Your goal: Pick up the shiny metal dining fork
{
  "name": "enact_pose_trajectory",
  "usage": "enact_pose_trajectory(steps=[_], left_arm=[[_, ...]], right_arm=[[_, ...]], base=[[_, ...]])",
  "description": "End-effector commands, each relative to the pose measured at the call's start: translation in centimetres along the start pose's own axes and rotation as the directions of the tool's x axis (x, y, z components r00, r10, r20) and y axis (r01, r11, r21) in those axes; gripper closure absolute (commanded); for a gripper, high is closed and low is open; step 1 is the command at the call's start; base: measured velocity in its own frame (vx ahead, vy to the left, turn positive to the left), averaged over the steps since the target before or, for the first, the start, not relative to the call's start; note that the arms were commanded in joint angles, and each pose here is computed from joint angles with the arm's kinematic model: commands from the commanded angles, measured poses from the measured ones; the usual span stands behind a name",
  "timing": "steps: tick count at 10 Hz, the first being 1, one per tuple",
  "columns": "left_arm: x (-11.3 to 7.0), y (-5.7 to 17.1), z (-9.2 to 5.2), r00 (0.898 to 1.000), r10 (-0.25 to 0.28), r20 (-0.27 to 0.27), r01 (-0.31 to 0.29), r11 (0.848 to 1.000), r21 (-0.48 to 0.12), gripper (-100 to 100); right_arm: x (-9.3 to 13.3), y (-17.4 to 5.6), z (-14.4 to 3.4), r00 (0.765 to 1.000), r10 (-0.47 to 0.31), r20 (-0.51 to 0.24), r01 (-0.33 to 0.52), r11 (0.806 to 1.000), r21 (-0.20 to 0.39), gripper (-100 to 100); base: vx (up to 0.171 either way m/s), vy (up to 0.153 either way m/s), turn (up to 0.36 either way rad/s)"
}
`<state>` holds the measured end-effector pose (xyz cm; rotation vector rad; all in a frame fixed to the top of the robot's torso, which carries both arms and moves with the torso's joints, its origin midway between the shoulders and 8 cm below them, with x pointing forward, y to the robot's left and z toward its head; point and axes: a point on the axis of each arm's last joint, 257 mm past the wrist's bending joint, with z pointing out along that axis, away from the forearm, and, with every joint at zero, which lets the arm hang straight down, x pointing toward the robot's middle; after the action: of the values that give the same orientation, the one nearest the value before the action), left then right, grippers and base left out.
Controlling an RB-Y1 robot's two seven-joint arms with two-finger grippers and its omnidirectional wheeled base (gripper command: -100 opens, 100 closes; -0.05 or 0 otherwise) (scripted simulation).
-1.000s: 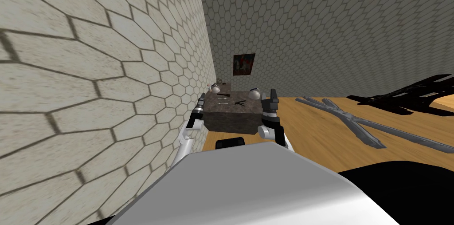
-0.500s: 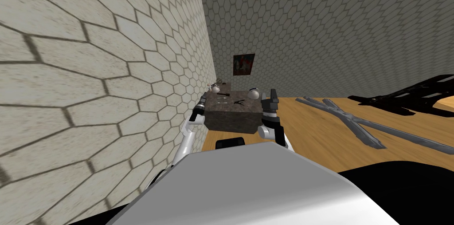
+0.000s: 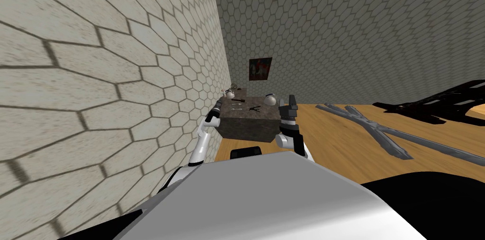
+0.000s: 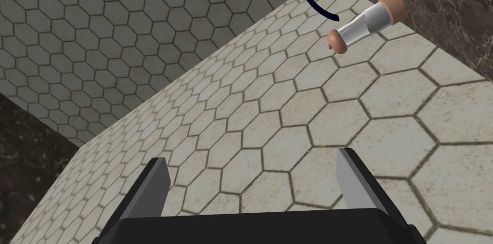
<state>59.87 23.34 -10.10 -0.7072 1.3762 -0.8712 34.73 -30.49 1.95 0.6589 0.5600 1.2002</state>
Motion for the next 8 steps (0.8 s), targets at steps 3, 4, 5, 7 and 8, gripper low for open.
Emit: enact_pose_trajectory(steps=[3,4,5,7,8], left_arm=[[0.7,1.5,2.3,0.999,0.01,-0.037,-0.014,0.995,-0.095,-100],[0.8,1.7,2.4,0.999,0.01,-0.038,-0.014,0.995,-0.1,-100],[1.0,2.4,3.4,0.999,0.013,-0.053,-0.02,0.99,-0.14,-100],[1.3,3.1,4.3,0.997,0.013,-0.07,-0.026,0.982,-0.187,-100],[1.7,3.8,4.6,0.996,0.011,-0.084,-0.029,0.976,-0.216,-100]], right_arm=[[0.0,0.0,0.0,1.0,0.0,0.0,0.0,1.0,0.0,0],[0.0,0.0,0.0,1.0,0.0,0.0,0.0,1.0,0.0,0],[0.0,0.0,0.0,1.0,0.0,0.0,0.0,1.0,0.0,0],[0.0,0.0,0.0,1.0,0.0,0.0,0.0,1.0,0.0,0],[0.0,0.0,0.0,1.0,0.0,0.0,0.0,1.0,0.0,0]], base=[[-0.013,-0.02,0.011],[-0.006,-0.009,-0.004],[-0.004,-0.015,0.012],[-0.003,-0.017,0.009],[0.001,-0.017,0.004]])
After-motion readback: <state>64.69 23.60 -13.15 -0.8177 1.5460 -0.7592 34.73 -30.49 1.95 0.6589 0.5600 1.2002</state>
